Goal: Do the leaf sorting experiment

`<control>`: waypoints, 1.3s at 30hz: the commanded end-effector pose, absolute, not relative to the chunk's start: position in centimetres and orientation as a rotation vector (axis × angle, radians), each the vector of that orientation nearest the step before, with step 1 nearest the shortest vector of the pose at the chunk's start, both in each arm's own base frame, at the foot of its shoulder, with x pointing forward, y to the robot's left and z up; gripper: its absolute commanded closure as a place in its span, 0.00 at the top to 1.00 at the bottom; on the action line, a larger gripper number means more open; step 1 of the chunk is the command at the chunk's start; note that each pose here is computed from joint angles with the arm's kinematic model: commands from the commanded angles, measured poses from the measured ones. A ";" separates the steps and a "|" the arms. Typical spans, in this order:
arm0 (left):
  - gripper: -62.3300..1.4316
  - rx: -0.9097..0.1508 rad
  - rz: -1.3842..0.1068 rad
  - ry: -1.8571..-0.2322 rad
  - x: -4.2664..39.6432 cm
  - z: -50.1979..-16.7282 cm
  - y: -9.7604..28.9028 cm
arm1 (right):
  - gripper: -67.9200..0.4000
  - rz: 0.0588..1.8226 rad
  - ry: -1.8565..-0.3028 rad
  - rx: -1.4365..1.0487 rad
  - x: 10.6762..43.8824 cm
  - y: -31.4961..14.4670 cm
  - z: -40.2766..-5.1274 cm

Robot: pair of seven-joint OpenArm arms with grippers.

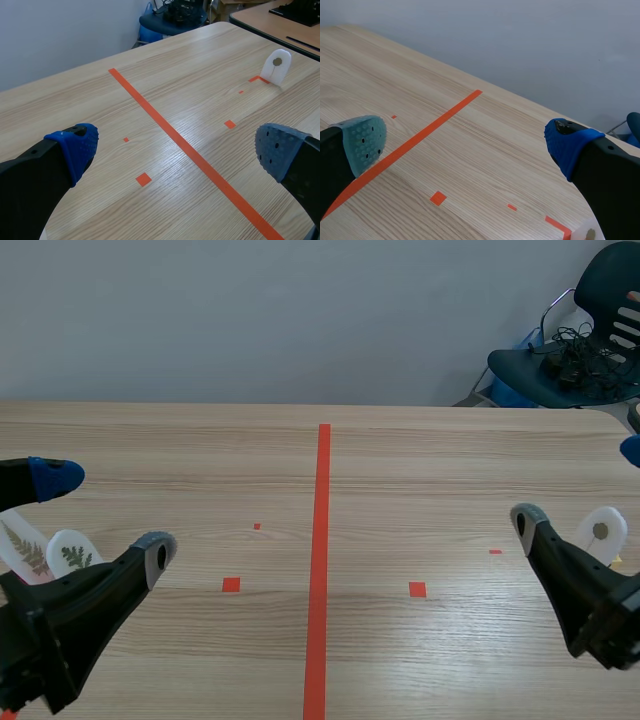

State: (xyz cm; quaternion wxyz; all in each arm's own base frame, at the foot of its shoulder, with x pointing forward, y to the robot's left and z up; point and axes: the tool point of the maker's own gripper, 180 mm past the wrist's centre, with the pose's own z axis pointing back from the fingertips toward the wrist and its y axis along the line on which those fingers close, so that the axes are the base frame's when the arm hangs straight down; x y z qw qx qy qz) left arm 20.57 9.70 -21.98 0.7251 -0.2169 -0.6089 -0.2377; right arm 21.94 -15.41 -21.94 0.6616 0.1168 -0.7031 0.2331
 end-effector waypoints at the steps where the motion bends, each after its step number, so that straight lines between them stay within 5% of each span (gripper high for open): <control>1: 1.00 -0.492 -0.515 -1.370 20.7 -21.3 9.5 | 1.00 0.540 -1.631 0.258 22.2 -15.5 -20.9; 39: 1.00 -0.492 -0.515 -1.370 20.7 -21.3 9.5 | 1.00 0.610 -1.526 0.273 21.7 -15.0 -23.1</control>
